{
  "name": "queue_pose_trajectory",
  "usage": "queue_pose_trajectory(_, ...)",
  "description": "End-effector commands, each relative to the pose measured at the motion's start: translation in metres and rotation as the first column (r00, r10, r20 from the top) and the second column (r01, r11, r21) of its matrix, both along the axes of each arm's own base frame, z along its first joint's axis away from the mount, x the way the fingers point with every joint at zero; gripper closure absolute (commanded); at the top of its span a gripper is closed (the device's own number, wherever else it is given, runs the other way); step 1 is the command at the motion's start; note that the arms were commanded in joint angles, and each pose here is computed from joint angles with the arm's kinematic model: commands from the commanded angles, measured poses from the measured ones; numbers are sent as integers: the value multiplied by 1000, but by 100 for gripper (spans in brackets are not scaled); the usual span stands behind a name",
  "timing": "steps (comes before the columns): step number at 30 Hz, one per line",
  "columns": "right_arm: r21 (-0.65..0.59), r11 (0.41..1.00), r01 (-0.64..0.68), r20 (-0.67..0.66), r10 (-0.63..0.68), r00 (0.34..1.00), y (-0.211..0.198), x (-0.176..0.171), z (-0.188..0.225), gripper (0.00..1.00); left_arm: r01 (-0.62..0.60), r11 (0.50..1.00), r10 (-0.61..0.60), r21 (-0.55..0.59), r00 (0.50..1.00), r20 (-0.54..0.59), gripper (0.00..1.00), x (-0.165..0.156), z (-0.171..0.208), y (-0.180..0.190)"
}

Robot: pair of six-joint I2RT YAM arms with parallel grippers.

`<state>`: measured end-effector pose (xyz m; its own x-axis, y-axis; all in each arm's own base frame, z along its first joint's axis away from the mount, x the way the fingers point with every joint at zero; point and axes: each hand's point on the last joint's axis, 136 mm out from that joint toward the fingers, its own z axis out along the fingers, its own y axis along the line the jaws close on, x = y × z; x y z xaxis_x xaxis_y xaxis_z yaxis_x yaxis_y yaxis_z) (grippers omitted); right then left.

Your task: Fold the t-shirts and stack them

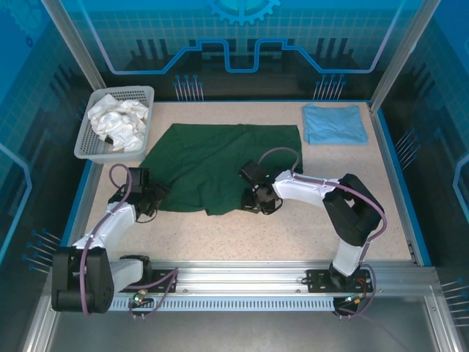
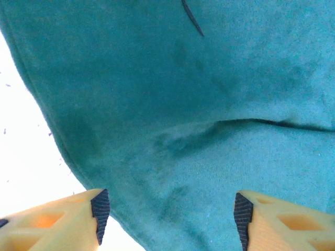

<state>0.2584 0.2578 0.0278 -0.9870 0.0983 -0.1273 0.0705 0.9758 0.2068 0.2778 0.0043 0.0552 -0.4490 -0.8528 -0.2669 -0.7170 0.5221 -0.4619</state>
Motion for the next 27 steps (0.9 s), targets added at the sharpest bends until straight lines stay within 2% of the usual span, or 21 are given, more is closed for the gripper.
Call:
queue_pose_trajectory(1, -86, 996, 10, -5, -10, 1000, -8, 3, -9, 56, -28, 1000, 28, -2, 1000, 13, 39, 10, -5, 5)
queue_pose_trajectory(6, -83, 997, 7, -40, -11, 999, -10, -6, -23, 77, -35, 999, 35, 21, 999, -16, 40, 13, -23, 9)
queue_pose_trajectory(9, -86, 996, 0, -22, -2, 1000, -19, -9, -15, 93, -30, 1000, 30, 6, 999, -16, 52, 15, -29, 7)
queue_pose_trajectory(10, -92, 996, 1, -13, -2, 1000, -24, -10, -9, 100, -26, 1000, 26, -1, 1000, -17, 59, 15, -30, 5)
queue_pose_trajectory(13, -32, 999, -14, 21, 15, 1000, -33, -14, 19, 100, -24, 1000, 24, 6, 1000, -9, 77, 15, -25, 6)
queue_pose_trajectory(17, 93, 994, -56, 49, 51, 998, -41, -20, 69, 100, -30, 999, 30, 42, 1000, 4, 86, 16, -14, 12)
queue_pose_trajectory(21, 181, 982, -50, 67, 38, 997, -62, -24, 108, 100, -27, 999, 27, 34, 1000, 4, 87, 16, -12, 10)
queue_pose_trajectory(25, 302, 953, -33, 25, 27, 999, -78, -33, 137, 100, -9, 1000, 9, 19, 1000, 9, 76, 14, -10, 6)
queue_pose_trajectory(27, 381, 924, -15, 27, 5, 1000, -81, -37, 150, 100, 3, 1000, -4, 23, 1000, 16, 75, 14, -6, 4)
